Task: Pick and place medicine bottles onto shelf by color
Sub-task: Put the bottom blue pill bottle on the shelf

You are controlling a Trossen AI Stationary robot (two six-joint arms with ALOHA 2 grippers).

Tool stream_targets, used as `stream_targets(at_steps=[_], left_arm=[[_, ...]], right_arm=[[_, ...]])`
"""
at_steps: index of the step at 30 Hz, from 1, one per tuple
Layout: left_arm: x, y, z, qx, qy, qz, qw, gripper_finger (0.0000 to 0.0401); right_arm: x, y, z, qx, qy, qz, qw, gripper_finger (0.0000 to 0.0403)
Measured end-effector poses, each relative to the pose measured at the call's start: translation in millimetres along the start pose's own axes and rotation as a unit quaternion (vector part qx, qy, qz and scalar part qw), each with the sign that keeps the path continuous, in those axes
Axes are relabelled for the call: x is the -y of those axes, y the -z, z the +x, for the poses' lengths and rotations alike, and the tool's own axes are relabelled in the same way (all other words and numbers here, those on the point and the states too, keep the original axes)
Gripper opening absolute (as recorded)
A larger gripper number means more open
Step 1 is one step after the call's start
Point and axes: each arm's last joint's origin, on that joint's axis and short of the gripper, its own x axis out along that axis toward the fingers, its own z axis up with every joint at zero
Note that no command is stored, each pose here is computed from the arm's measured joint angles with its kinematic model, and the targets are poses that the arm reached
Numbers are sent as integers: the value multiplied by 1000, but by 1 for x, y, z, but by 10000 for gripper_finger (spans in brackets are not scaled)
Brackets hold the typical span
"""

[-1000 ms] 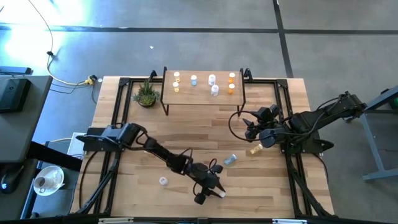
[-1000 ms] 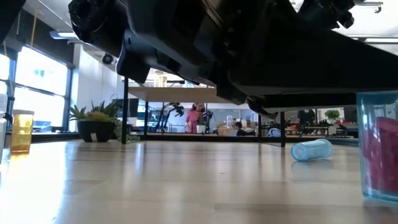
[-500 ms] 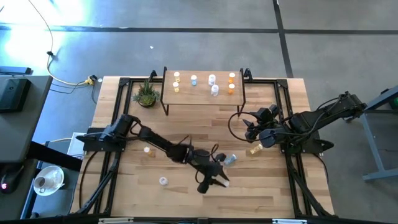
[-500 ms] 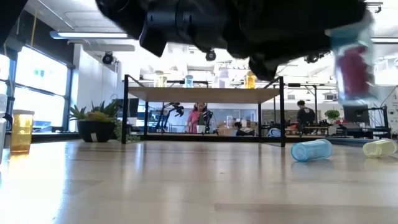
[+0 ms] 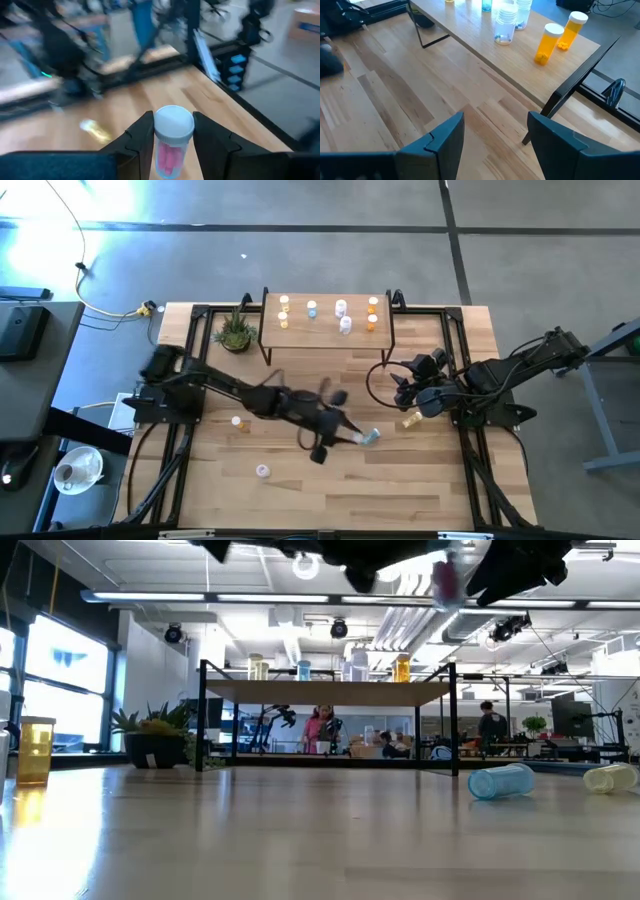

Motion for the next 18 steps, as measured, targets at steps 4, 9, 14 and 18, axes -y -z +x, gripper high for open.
stream_targets(at_steps=[4,9,14,18], left_arm=[[-8,4,-41,19,-75,-5,997,109],[-23,19,-90,33,-183,-28,982,109],[-44,25,-125,34,-273,-28,961,109],[-69,23,-143,39,-325,-25,945,108]], right_arm=[[0,0,0,-1,1,-2,1000,209],[0,0,0,-1,1,-2,1000,209],[0,0,0,-1,1,-2,1000,209],[0,0,0,0,1,0,1000,209]])
